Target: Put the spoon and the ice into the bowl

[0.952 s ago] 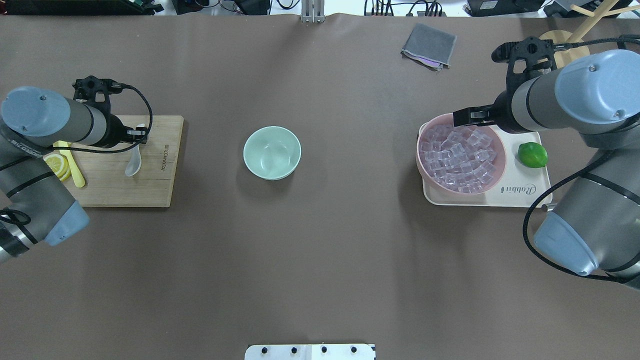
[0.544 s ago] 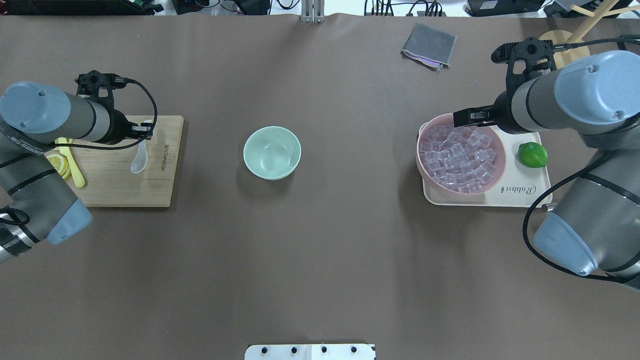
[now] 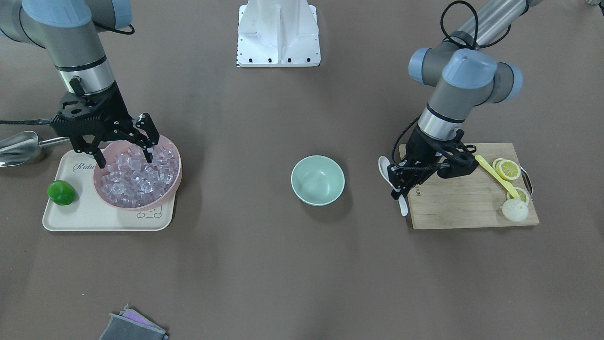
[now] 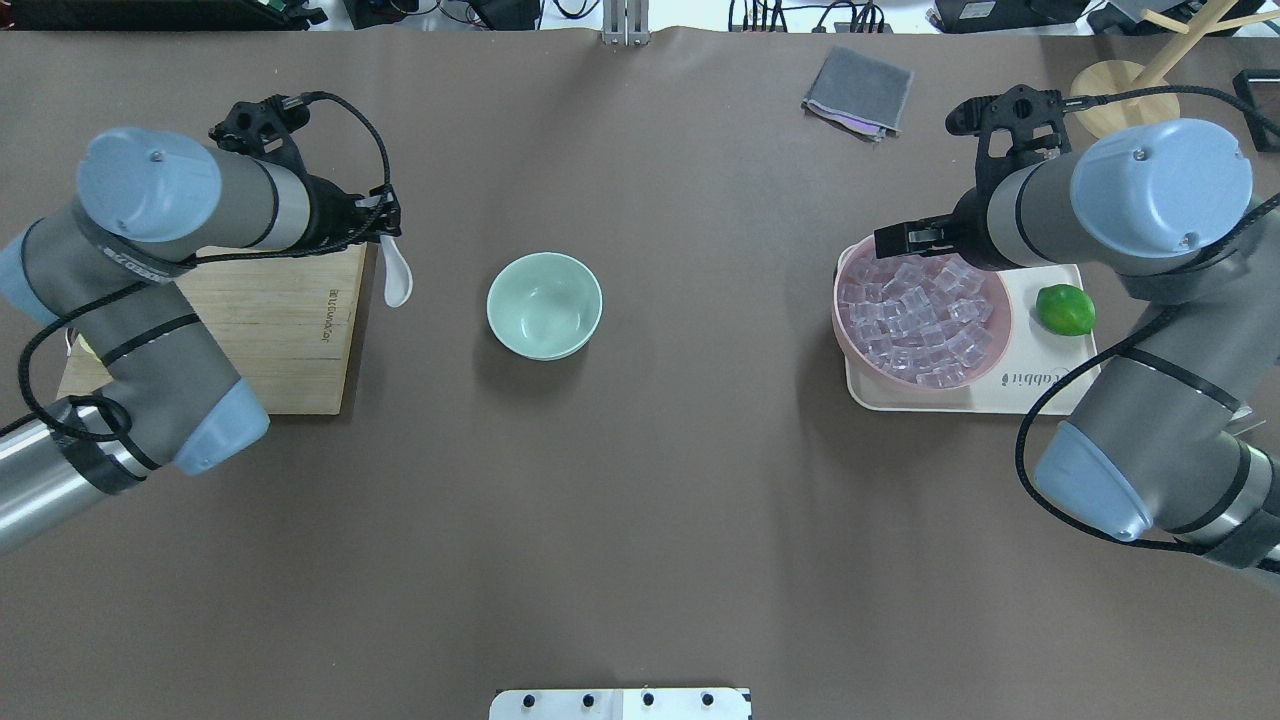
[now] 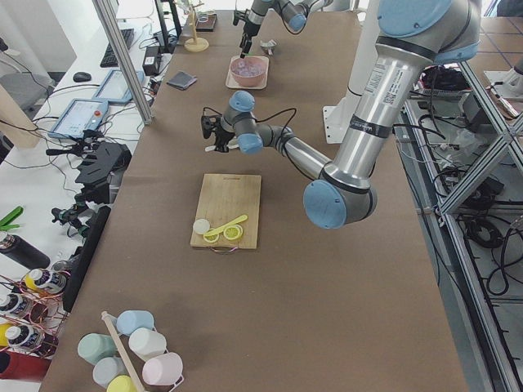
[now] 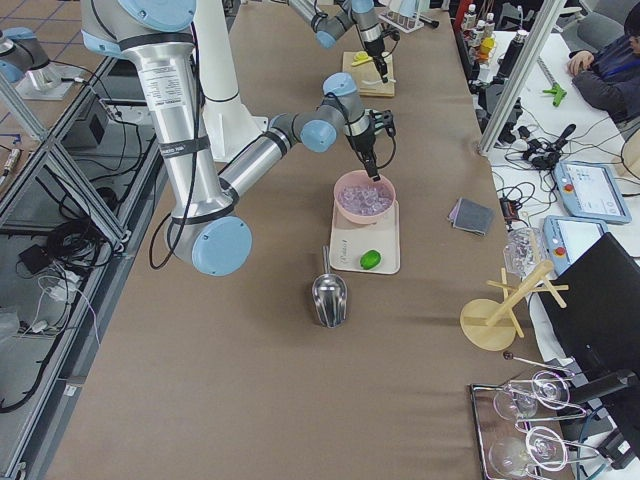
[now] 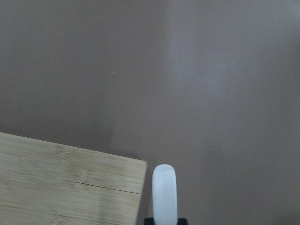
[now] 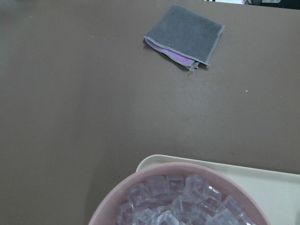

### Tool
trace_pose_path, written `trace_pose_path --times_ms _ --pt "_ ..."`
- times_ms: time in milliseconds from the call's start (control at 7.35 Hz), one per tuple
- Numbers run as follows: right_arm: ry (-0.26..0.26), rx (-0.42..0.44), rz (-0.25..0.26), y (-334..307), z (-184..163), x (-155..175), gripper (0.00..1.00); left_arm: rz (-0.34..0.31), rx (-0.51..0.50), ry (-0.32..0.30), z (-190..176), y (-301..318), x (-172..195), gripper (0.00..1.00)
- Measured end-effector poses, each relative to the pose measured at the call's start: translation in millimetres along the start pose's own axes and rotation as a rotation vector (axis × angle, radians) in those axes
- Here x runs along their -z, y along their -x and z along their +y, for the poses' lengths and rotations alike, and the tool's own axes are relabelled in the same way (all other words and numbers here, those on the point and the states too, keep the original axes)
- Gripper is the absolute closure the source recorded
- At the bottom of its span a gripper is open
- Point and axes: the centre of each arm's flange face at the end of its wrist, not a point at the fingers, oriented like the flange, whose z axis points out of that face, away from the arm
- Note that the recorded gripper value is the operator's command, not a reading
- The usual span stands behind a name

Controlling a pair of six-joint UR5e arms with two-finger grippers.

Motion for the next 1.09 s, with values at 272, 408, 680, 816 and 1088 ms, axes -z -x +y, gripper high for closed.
trace_pose_path --times_ms 272,408,680,816,1088 --pt "-0.016 0.006 -0.029 4.6 -3.0 -12.1 0.01 -0.009 0.082 -0.056 49.6 -58.9 -13.0 1.0" --pt "-0.022 0.007 -0.039 10.4 -6.6 -13.1 0.01 -0.025 0.097 -0.082 74.9 -79.8 -19.3 1.0" --pt "-0.023 0.01 -0.04 14.1 -8.7 -16.2 0.01 -0.046 0.094 -0.104 99.4 -90.2 -26.3 0.7" --pt "-0.019 0.011 -0.035 13.2 -8.3 -19.6 0.01 -0.048 0.091 -0.105 103.4 -90.9 -27.4 0.32" --pt "-0.013 0.008 -0.028 11.4 -7.4 -24.2 0.01 -0.047 0.081 -0.101 107.3 -92.5 -26.7 0.03"
